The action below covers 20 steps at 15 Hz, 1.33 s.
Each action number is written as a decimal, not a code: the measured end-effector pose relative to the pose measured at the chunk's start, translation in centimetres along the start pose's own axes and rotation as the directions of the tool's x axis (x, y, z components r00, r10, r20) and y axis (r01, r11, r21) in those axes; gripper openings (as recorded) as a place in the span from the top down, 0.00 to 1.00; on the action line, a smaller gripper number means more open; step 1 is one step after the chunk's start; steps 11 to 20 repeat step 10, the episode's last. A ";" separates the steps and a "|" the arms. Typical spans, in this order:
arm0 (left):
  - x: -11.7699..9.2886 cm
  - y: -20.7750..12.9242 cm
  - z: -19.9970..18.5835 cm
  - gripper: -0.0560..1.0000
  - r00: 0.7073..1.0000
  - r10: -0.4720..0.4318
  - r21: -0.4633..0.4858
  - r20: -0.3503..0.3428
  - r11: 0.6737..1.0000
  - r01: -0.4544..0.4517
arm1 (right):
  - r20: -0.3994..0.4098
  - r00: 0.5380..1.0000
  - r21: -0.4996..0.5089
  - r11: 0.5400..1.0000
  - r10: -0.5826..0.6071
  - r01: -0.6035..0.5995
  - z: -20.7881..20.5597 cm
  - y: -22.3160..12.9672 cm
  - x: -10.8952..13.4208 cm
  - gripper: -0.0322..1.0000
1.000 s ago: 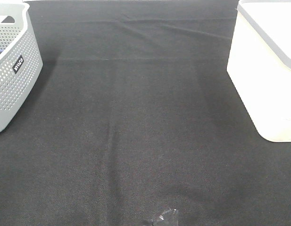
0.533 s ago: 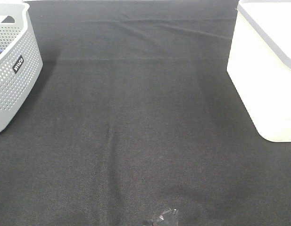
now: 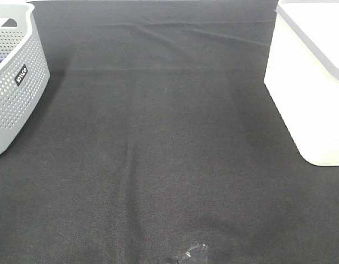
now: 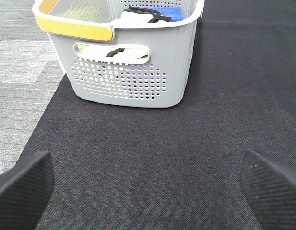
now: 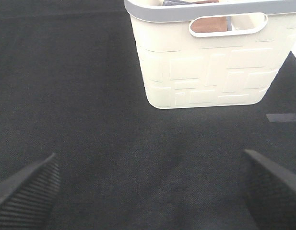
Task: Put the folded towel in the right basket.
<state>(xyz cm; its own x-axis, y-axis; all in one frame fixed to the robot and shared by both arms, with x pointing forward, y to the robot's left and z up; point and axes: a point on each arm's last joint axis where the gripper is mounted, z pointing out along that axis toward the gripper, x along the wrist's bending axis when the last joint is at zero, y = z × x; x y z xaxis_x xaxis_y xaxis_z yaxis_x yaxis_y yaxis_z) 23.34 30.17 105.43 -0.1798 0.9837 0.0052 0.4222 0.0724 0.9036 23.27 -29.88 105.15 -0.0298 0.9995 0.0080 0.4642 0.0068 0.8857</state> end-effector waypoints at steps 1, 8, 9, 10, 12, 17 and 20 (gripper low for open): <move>0.0 0.0 0.0 0.02 1.000 0.000 0.000 0.000 1.000 0.000 | 0.000 1.000 0.000 1.000 0.000 0.000 0.0 0.0 0.0 0.03; 0.0 0.0 0.0 0.02 1.000 0.000 0.000 0.000 1.000 0.000 | 0.000 1.000 0.000 1.000 0.000 0.000 0.0 0.0 0.0 0.03; 0.0 0.0 0.0 0.02 1.000 0.000 0.000 0.000 1.000 0.000 | 0.000 1.000 0.000 1.000 0.000 0.000 0.0 0.0 0.0 0.03; 0.0 0.0 0.0 0.02 1.000 0.000 0.000 0.000 1.000 0.000 | 0.000 1.000 0.000 1.000 0.000 0.000 0.0 0.0 0.0 0.03; 0.0 0.0 0.0 0.02 1.000 0.000 0.000 0.000 1.000 0.000 | 0.000 1.000 0.000 1.000 0.000 0.000 0.0 0.0 0.0 0.03; 0.0 0.0 0.0 0.02 1.000 0.000 0.000 0.000 1.000 0.000 | 0.000 1.000 0.000 1.000 0.000 0.000 0.0 0.0 0.0 0.03; 0.0 0.0 0.0 0.02 1.000 0.000 0.000 0.000 1.000 0.000 | 0.000 1.000 0.000 1.000 0.000 0.000 0.0 0.0 0.0 0.03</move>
